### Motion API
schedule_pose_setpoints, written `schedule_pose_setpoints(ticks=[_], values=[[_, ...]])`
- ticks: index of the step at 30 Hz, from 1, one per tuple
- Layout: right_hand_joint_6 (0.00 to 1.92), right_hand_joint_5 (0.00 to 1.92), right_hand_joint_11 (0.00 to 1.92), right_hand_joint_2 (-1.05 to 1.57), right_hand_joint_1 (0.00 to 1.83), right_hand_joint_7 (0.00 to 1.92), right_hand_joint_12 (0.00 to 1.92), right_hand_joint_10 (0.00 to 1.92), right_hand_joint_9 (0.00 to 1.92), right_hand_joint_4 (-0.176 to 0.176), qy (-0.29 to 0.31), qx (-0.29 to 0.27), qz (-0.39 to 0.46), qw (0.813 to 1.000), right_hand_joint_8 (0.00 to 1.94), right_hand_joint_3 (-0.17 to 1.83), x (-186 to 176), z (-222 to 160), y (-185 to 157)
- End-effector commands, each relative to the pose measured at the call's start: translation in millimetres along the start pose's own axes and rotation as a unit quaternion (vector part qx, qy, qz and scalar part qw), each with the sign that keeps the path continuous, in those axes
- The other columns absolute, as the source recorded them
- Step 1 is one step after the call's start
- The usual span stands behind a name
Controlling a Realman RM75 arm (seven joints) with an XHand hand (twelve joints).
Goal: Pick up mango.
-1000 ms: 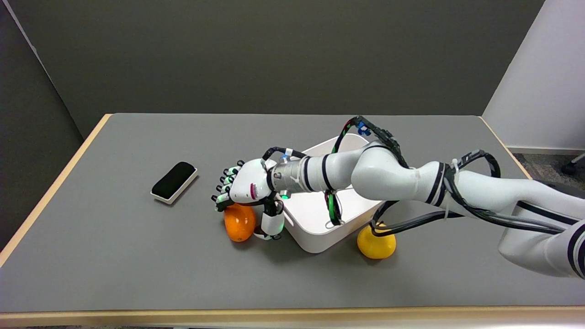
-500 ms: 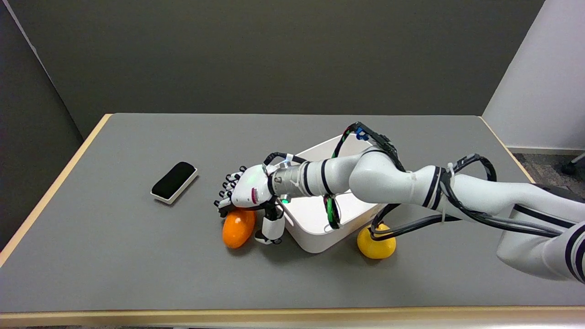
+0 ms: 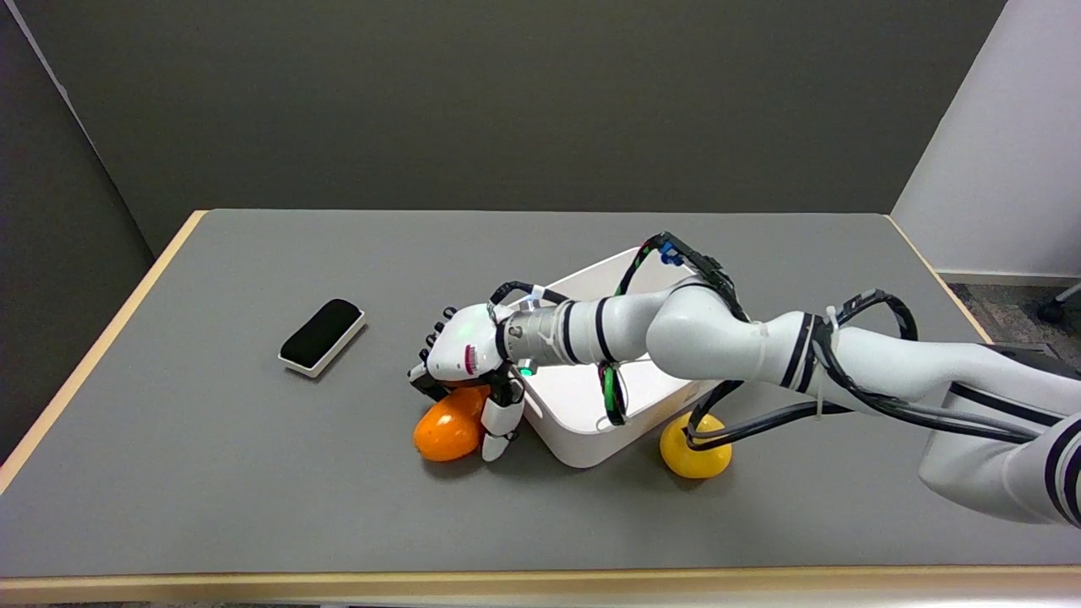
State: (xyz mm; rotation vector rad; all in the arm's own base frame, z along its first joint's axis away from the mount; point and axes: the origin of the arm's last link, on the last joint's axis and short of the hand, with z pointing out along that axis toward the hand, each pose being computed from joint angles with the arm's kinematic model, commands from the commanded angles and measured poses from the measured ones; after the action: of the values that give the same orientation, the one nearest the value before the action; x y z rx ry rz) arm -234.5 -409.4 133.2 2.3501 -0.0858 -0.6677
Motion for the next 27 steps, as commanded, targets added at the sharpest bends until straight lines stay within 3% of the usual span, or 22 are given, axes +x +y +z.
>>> schedule_pose_setpoints(ticks=[1,8,11,17,21,27], values=[[1.59,0.58,0.43,1.16,1.16,0.86,1.56,1.21,0.66,-0.082,0.027,-0.007,0.012,1.0,1.26,0.22,5.3,-1.4,2.3],[1.51,0.59,0.49,1.09,1.19,0.9,1.6,1.28,0.7,-0.131,0.137,-0.018,0.01,0.99,1.28,0.32,65.8,-28.7,4.3],[1.46,0.58,0.54,1.11,1.21,0.9,1.6,1.28,0.73,-0.176,0.213,-0.033,-0.001,0.976,1.34,0.29,104.0,-56.0,8.6],[1.45,0.57,0.6,1.16,1.2,0.88,1.59,1.26,0.77,-0.176,0.36,-0.106,-0.093,0.922,1.39,0.2,157.9,-126.9,13.3],[1.44,0.57,0.6,1.16,1.2,0.88,1.61,1.28,0.78,-0.176,0.397,-0.187,-0.109,0.892,1.41,0.21,145.3,-157.4,45.3],[1.43,0.59,0.61,1.13,1.21,0.89,1.63,1.3,0.77,-0.176,0.304,-0.325,-0.061,0.893,1.4,0.26,47.4,-185.4,109.4]])
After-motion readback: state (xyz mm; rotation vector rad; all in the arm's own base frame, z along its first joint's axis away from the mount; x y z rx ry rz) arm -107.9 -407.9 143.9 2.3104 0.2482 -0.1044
